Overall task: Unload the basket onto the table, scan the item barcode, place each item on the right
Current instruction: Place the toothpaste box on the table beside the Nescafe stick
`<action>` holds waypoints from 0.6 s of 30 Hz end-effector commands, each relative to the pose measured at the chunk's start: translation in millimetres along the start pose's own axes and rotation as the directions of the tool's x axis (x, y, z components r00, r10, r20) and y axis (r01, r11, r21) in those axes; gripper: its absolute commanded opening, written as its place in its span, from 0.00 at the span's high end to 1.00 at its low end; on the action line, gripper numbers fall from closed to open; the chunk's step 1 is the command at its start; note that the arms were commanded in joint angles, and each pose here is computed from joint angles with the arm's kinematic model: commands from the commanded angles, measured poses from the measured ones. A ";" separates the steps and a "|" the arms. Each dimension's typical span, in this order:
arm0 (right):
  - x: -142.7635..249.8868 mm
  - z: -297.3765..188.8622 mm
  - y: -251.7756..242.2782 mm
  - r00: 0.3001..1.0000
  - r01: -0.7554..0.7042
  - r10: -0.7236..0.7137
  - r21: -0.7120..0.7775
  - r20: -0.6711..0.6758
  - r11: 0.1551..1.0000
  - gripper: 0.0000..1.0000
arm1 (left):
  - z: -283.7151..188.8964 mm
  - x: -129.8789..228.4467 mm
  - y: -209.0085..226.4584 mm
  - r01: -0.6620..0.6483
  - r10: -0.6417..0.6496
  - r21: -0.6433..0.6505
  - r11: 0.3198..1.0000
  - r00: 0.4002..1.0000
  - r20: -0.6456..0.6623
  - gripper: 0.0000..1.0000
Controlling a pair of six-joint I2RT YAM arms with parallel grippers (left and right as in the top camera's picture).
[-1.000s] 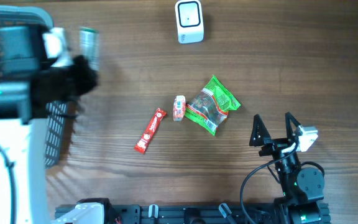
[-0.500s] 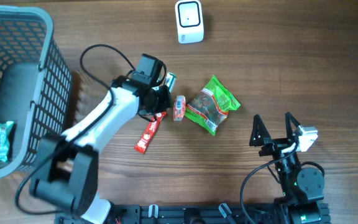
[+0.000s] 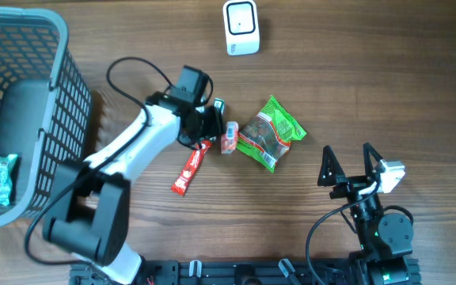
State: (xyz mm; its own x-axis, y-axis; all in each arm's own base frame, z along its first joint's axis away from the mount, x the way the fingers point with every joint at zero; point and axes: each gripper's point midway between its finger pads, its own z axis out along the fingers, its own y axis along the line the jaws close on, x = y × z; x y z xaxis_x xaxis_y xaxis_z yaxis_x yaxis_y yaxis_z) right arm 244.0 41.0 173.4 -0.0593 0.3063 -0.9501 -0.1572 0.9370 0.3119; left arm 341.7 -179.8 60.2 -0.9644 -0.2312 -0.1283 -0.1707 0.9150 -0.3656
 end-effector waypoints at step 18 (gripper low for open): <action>-2.2 -0.1 -1.5 1.000 0.000 0.000 0.008 0.011 1.000 0.00 | -318.2 -81.7 335.8 0.778 -0.425 -0.212 0.591 0.524 0.738 0.13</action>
State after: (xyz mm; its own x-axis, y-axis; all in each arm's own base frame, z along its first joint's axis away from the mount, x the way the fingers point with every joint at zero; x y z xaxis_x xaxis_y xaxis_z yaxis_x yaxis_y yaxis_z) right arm 244.0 41.0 173.4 -0.0593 0.3063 -0.9501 -0.1572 0.9370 0.3119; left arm 321.3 215.0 273.1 -0.2884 -0.7246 -0.6259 -0.8282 0.5168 -0.2167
